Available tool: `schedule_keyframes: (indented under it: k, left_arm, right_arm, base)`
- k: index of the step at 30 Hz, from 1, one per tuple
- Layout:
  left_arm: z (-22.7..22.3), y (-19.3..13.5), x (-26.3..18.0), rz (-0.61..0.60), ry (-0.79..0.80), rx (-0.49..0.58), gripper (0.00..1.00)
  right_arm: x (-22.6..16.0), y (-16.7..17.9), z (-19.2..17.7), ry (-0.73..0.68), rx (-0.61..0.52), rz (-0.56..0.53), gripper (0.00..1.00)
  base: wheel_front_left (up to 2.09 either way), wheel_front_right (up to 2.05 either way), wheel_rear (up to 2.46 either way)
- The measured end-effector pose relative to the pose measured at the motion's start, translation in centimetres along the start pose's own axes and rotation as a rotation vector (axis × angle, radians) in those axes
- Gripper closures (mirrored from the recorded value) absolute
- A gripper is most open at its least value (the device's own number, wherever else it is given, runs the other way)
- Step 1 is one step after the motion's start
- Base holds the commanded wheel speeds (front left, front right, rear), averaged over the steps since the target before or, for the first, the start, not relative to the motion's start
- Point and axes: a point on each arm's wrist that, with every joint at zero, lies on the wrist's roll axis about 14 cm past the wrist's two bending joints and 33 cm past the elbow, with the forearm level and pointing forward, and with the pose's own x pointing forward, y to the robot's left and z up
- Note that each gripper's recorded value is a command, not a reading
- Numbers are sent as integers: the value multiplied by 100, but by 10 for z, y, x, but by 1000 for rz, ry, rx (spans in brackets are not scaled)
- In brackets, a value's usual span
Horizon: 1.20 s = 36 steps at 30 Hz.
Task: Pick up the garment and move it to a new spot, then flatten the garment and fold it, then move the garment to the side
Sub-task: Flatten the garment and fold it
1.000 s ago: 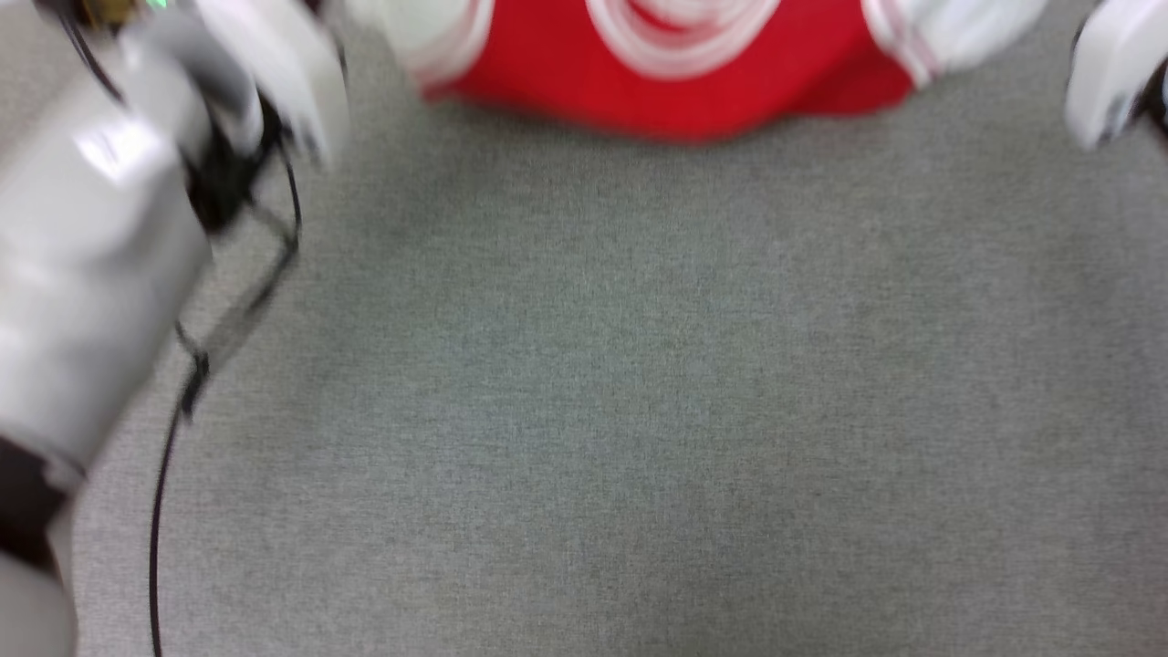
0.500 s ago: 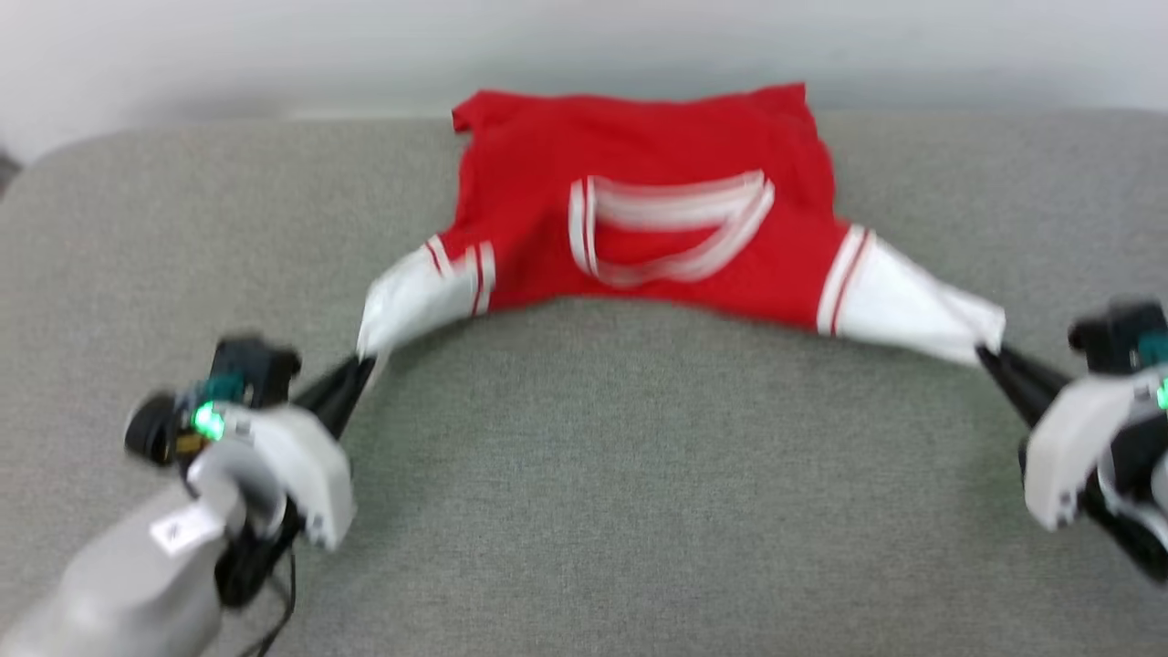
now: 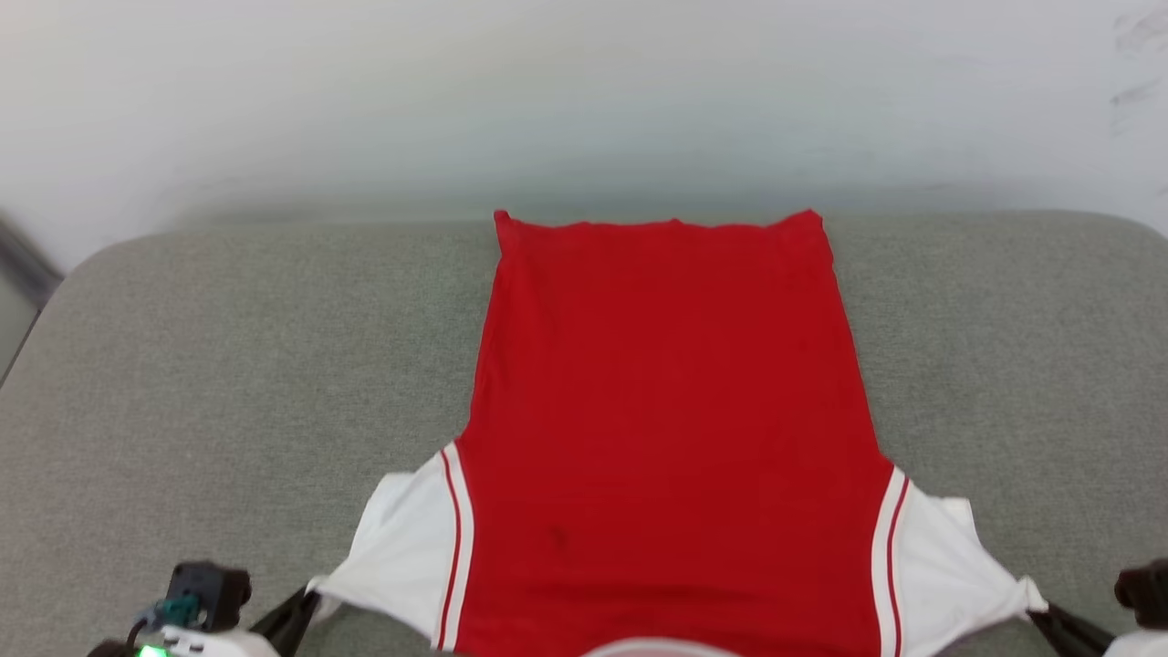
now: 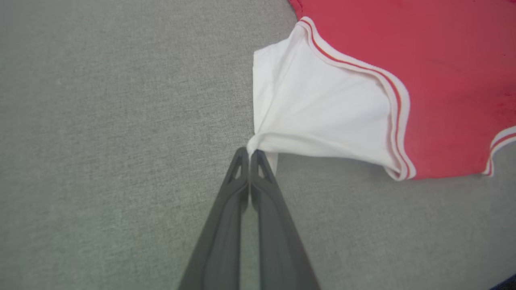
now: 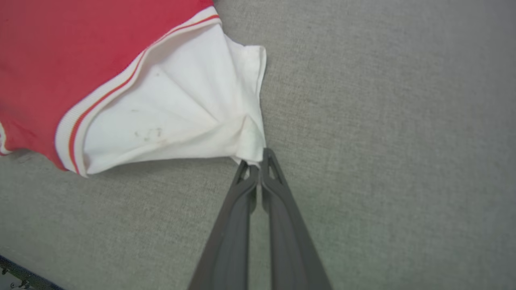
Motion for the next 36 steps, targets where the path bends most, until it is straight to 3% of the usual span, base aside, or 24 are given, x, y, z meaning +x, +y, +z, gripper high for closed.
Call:
schedule_keyframes:
  k: [7,11,12,14,17,22,26,31,36]
  left_arm:
    - [-32,-8,-29,27,76,-69,100]
    - [-34,-15,-32,26,75,-84,100]
    - [-33,-16,-32,26,73,-83,100]
    - [-30,-19,-31,23,61,-87,100]
    - [-20,-23,-26,19,28,-84,100]
    - [-7,-27,-19,11,-11,-50,100]
    - [10,-27,-8,8,-58,-27,100]
    - [18,-29,5,-2,-76,-16,100]
    - [21,-25,16,17,-79,-34,100]
  right_arm:
    - [-30,9,-39,132,46,4,100]
    - [-30,9,-34,155,27,7,100]
    - [-29,8,-30,156,23,8,89]
    - [-24,6,-15,134,12,3,0]
    - [-16,-1,21,61,-2,-8,0]
    - [-1,-23,132,-190,-121,-56,0]
    - [15,-30,218,-358,-153,-72,0]
    - [59,-32,273,-330,-196,-62,0]
    - [121,-26,274,-113,-225,-31,0]
  base:
    - [0,0,0]
    - [0,0,0]
    - [0,0,0]
    - [0,0,0]
    - [0,0,0]
    - [0,0,0]
    - [0,0,0]
    - [0,0,0]
    - [0,0,0]
